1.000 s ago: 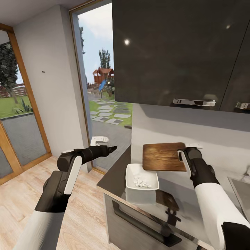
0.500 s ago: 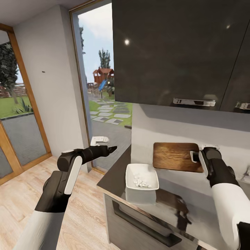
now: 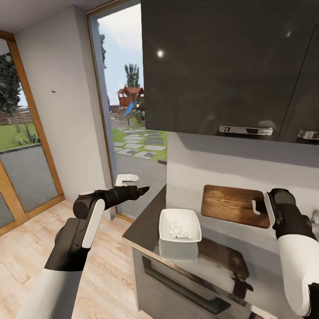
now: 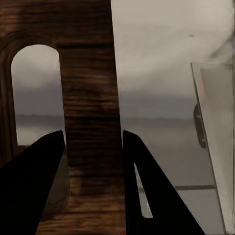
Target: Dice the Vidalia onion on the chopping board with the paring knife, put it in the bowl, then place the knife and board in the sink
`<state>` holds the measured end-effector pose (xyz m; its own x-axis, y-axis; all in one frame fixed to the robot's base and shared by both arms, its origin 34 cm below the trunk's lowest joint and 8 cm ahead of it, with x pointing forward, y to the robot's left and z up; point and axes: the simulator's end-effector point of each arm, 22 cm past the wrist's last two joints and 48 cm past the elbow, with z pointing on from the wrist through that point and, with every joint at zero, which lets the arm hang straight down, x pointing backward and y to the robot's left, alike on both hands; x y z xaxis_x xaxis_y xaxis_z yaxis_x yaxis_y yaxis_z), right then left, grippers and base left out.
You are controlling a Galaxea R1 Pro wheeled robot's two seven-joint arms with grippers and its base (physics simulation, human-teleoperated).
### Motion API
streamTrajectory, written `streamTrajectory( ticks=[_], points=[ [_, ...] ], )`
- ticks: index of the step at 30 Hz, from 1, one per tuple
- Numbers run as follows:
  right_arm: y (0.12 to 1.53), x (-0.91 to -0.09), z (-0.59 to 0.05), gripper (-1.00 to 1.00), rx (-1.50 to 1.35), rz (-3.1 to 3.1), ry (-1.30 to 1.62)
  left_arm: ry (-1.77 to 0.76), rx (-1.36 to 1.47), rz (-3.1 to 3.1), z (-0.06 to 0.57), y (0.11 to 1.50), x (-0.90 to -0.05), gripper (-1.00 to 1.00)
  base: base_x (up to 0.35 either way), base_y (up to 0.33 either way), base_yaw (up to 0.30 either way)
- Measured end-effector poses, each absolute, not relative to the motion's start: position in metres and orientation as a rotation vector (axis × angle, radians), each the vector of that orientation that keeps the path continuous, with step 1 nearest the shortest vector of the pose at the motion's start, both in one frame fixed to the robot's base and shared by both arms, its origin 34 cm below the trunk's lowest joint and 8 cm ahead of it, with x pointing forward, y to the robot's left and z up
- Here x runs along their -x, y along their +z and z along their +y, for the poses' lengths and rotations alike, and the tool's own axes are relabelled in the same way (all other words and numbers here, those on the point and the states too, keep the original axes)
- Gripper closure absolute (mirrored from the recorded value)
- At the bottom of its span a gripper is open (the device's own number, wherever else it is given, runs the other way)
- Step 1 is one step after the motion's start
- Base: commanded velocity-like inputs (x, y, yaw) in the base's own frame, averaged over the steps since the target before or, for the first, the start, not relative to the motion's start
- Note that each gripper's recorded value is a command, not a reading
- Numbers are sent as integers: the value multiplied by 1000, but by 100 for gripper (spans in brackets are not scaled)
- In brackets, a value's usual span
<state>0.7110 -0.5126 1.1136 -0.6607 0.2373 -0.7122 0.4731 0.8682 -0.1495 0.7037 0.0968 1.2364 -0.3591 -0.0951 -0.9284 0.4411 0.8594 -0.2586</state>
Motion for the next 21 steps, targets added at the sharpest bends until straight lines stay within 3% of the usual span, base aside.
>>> streamTrajectory(
  ticks=[21],
  points=[
    [1112, -709, -514, 100, -514, 2320, -426, -570, -258, 1862, 97, 1236, -704, -100, 0, 0, -276]
  ],
)
